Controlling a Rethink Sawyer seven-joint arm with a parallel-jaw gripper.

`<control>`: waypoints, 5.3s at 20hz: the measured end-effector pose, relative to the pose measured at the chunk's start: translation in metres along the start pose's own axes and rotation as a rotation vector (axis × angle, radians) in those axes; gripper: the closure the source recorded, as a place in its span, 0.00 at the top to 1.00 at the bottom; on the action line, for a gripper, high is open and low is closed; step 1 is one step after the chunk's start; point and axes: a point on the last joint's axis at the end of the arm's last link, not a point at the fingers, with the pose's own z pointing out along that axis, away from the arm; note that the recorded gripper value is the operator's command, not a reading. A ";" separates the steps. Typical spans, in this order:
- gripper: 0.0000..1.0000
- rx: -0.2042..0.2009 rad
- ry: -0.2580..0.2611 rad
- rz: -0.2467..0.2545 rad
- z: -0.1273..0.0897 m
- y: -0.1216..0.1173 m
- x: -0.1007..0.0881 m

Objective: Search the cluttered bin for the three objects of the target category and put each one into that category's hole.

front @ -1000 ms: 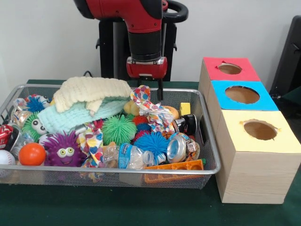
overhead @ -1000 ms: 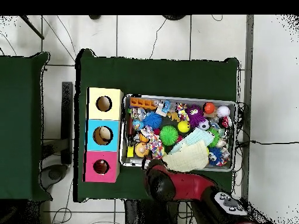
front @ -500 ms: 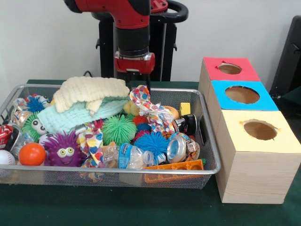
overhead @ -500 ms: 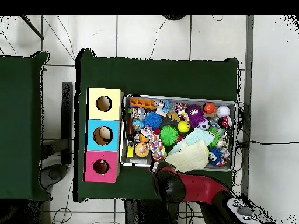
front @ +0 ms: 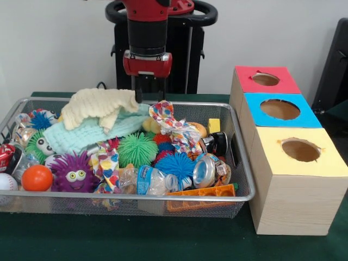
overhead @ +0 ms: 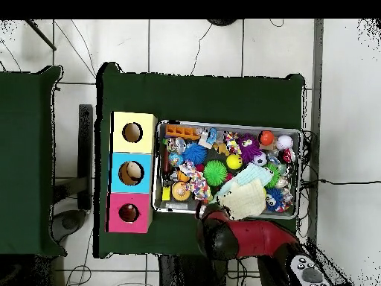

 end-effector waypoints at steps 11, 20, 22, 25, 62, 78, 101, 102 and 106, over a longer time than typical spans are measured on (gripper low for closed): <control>1.00 0.007 -0.260 -0.129 0.013 -0.015 -0.019; 1.00 0.108 -0.161 -0.037 0.046 -0.072 0.017; 1.00 0.126 -0.153 -0.020 0.049 -0.076 0.010; 1.00 0.166 -0.115 0.006 0.053 -0.083 0.003; 1.00 0.219 -0.388 -0.173 0.085 -0.109 0.027; 1.00 0.304 -0.343 -0.173 0.086 -0.109 0.023; 0.00 0.315 -0.372 -0.181 0.091 -0.135 0.017; 0.00 0.310 -0.371 -0.181 0.090 -0.135 0.017; 0.00 0.261 -0.298 -0.092 0.079 -0.134 0.014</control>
